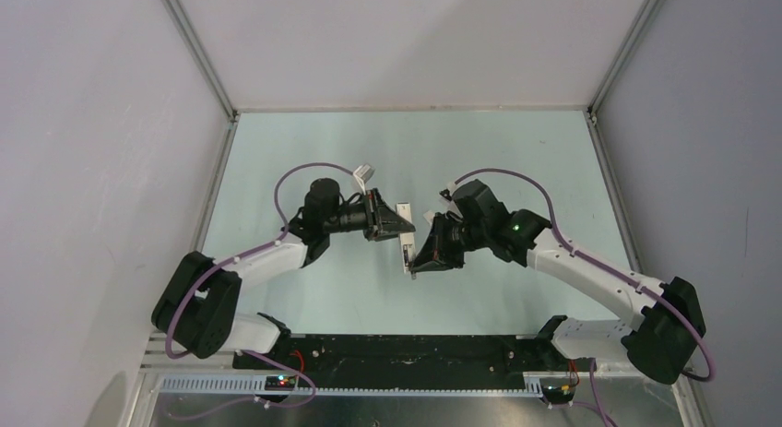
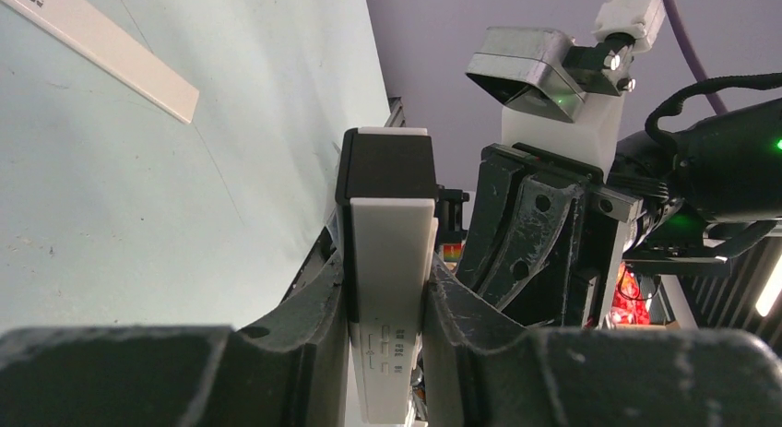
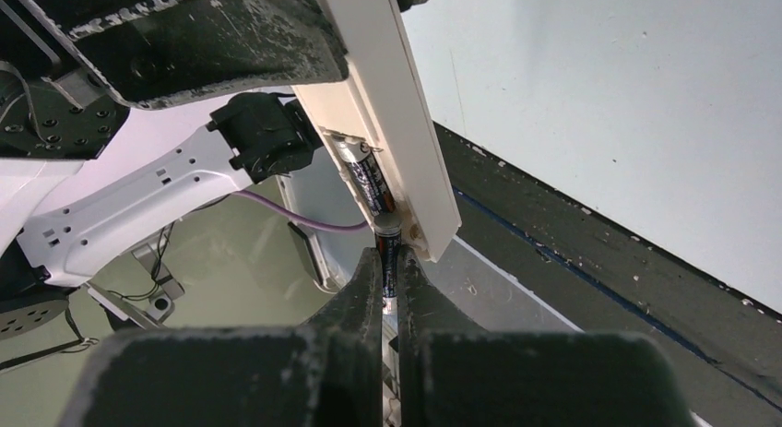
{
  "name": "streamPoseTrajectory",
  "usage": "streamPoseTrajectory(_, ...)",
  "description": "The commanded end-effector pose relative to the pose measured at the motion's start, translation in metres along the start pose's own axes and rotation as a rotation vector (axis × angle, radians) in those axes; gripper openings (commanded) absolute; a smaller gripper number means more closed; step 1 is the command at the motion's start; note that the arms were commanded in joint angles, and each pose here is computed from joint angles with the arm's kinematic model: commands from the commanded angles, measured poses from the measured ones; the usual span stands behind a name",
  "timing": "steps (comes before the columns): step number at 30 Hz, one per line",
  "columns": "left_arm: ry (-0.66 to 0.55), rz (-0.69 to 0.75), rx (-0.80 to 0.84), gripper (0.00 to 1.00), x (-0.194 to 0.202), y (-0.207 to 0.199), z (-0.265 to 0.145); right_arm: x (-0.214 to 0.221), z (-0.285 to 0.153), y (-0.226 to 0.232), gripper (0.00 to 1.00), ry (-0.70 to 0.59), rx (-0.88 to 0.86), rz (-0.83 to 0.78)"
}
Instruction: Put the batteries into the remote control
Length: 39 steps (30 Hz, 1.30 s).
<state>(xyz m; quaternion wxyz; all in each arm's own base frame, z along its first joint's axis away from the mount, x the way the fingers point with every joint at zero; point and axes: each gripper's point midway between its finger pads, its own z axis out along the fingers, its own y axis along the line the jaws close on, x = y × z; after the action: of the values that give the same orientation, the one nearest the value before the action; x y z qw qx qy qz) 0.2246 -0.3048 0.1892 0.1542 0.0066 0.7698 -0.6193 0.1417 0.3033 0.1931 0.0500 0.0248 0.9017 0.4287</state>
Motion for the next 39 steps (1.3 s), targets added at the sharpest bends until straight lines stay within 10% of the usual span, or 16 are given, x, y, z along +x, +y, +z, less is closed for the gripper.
streamPoseTrajectory(1,0.012,0.043,0.043,0.00,0.003,-0.008,0.001,-0.010,0.000,0.017,0.00,-0.048,-0.030,-0.007)
streamPoseTrajectory(39,0.129,0.041,0.067,0.00,0.031,-0.004,-0.001,-0.026,0.019,-0.017,0.04,-0.085,0.178,-0.050)
